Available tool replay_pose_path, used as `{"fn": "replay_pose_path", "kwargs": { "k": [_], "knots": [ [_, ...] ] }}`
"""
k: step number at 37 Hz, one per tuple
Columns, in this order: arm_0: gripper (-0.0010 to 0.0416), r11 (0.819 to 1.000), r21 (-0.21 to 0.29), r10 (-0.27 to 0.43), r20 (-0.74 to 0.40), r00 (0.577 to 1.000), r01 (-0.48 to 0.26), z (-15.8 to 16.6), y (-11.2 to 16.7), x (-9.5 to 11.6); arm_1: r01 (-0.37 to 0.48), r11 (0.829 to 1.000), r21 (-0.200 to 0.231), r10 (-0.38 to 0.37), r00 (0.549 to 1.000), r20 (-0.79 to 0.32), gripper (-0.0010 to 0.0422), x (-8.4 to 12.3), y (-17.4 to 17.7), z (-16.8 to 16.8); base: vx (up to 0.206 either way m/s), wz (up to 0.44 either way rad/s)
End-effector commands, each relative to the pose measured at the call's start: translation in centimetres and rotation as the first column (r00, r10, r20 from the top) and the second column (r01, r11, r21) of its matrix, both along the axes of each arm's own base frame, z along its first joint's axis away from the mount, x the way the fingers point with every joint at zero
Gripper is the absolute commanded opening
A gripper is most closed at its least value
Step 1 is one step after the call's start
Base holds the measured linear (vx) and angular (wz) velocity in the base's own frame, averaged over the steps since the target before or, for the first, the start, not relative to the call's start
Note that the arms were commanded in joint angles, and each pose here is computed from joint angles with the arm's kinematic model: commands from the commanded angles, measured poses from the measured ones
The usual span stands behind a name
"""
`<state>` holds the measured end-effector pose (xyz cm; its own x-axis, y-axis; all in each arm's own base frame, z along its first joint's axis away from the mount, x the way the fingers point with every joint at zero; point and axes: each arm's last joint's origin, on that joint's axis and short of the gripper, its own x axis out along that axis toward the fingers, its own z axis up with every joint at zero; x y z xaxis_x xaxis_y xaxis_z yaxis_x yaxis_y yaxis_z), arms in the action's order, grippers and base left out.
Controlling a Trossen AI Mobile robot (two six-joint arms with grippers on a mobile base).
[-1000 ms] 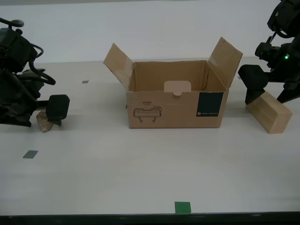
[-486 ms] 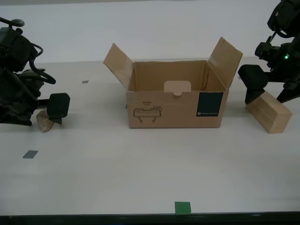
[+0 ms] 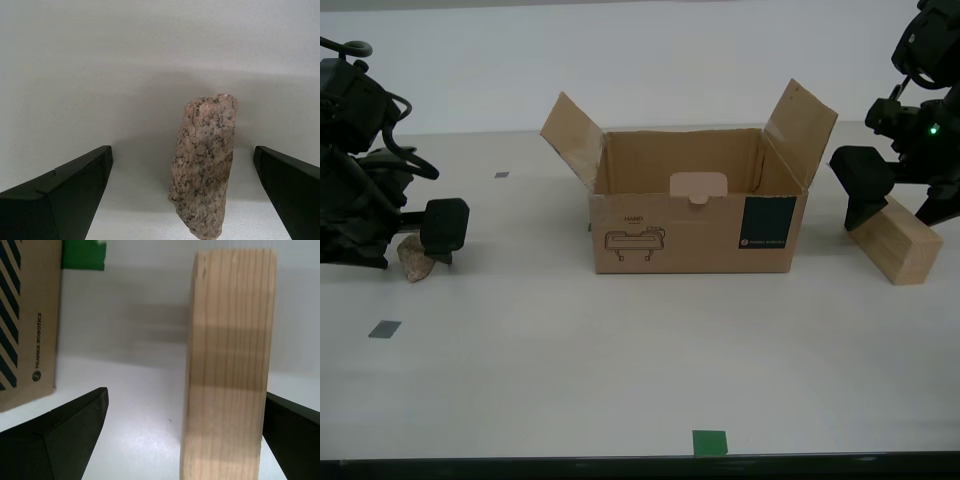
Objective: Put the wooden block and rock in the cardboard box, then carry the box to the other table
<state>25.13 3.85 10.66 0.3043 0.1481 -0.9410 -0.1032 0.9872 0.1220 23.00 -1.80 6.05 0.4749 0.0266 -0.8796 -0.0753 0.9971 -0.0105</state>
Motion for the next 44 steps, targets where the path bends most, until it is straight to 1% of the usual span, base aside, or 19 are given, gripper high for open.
{"fn": "replay_pose_path", "kwargs": {
  "k": [1, 4, 16, 21, 25, 31, 35, 37, 44],
  "knots": [
    [0.0399, 1.000, -0.008, -0.001, 0.040, 0.999, 0.001, -0.1, 0.0, 0.2, -0.001, 1.000, -0.001, 0.001, 1.000, -0.001, 0.0389, 0.0, 0.0, 0.0, 0.000, 0.000],
    [0.0398, 1.000, -0.006, -0.001, 0.060, 0.998, 0.002, -0.2, 0.0, 0.2, -0.001, 1.000, -0.001, 0.001, 1.000, -0.002, 0.0389, 0.0, 0.0, 0.0, 0.000, 0.000],
    [0.0398, 1.000, -0.017, 0.000, 0.035, 0.999, 0.000, -1.0, -0.2, -0.8, 0.001, 1.000, 0.000, -0.001, 1.000, -0.001, 0.0389, 0.0, 0.0, 0.0, 0.000, 0.000],
    [0.0398, 1.000, -0.016, 0.002, 0.049, 0.999, -0.001, -1.1, -0.2, -0.8, 0.001, 1.000, 0.000, -0.001, 1.000, -0.001, 0.0389, 0.0, 0.0, 0.0, 0.000, 0.000],
    [0.0398, 1.000, -0.020, 0.018, 0.063, 0.998, -0.016, -1.1, -0.2, -0.7, 0.001, 1.000, 0.000, -0.001, 1.000, 0.000, 0.0389, 0.0, 0.0, 0.0, 0.000, 0.000],
    [0.0398, 1.000, -0.019, 0.017, 0.074, 0.997, -0.016, -1.3, -0.2, -0.9, 0.001, 1.000, 0.000, -0.001, 1.000, 0.001, 0.0389, 0.1, 0.0, 0.0, 0.000, 0.000],
    [0.0398, 0.999, -0.034, 0.011, 0.068, 0.998, -0.009, -1.6, -0.3, -1.2, 0.001, 1.000, 0.000, -0.001, 1.000, 0.000, 0.0389, 0.1, 0.0, 0.0, 0.000, 0.000],
    [0.0398, 0.999, -0.050, 0.007, 0.067, 0.998, -0.003, -1.7, -0.3, -1.4, 0.001, 1.000, 0.000, -0.001, 1.000, 0.000, 0.0389, 0.1, 0.0, 0.0, 0.000, 0.000],
    [0.0398, 0.999, -0.048, 0.008, 0.121, 0.993, -0.002, -2.1, -0.4, -1.5, 0.001, 1.000, 0.000, -0.001, 1.000, 0.000, 0.0389, 0.1, 0.0, 0.0, 0.000, 0.000]
  ]
}}
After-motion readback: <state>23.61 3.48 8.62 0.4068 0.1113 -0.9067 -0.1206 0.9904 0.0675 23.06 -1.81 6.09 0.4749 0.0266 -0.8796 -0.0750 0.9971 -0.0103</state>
